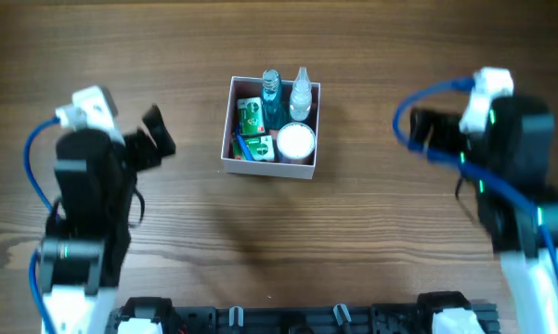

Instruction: Pack container

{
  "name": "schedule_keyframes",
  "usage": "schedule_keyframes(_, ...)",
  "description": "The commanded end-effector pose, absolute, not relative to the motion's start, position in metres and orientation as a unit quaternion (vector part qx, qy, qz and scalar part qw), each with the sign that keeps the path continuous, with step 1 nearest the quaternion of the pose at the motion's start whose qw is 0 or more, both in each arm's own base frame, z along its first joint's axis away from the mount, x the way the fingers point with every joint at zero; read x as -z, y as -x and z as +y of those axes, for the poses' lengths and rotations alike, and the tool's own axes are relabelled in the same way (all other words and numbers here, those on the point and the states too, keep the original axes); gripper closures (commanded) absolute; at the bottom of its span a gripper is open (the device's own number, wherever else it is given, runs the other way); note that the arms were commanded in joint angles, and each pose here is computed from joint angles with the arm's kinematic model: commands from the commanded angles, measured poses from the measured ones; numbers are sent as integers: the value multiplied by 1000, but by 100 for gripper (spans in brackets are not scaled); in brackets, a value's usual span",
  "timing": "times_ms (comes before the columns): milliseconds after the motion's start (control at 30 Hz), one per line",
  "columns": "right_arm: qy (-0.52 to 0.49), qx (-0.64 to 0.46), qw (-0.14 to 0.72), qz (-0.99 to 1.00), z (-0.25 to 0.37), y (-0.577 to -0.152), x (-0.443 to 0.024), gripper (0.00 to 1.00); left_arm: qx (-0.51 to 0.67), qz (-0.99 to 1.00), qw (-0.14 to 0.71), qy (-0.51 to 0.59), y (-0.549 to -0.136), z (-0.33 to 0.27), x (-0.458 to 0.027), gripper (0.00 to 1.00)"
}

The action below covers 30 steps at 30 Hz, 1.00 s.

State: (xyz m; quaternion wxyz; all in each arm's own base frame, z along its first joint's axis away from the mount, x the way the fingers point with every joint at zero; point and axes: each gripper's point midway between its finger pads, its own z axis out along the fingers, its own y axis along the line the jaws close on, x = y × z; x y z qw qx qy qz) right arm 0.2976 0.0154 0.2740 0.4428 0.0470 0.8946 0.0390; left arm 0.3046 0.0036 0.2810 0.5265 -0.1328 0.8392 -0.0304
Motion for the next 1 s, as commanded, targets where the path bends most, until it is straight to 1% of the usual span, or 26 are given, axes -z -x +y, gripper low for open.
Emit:
schedule_keyframes(0,-61,-51,478,875,14,-262,-274,0,22,835,550,27,-282,-22,-274,0)
schedule_keyframes(33,-67,-52,486,870,12,-253,-273,0,15,833,552,8,-277,-26,-272,0)
schedule_keyframes(167,-88,-64,491,865,10,-228,-255,0,11,832,554,-9,-263,-32,-257,0)
schedule_keyframes(433,-116,-24,490,864,-7,-222,-233,0,11,841,541,-19,-256,-34,-247,0)
schedule_keyframes(667,-116,-24,488,865,-7,-222,-232,0,-27,842,539,6,-264,-10,-237,0)
schedule_keyframes(967,-116,-23,488,865,-7,-222,-232,0,11,856,515,47,-285,16,-218,0)
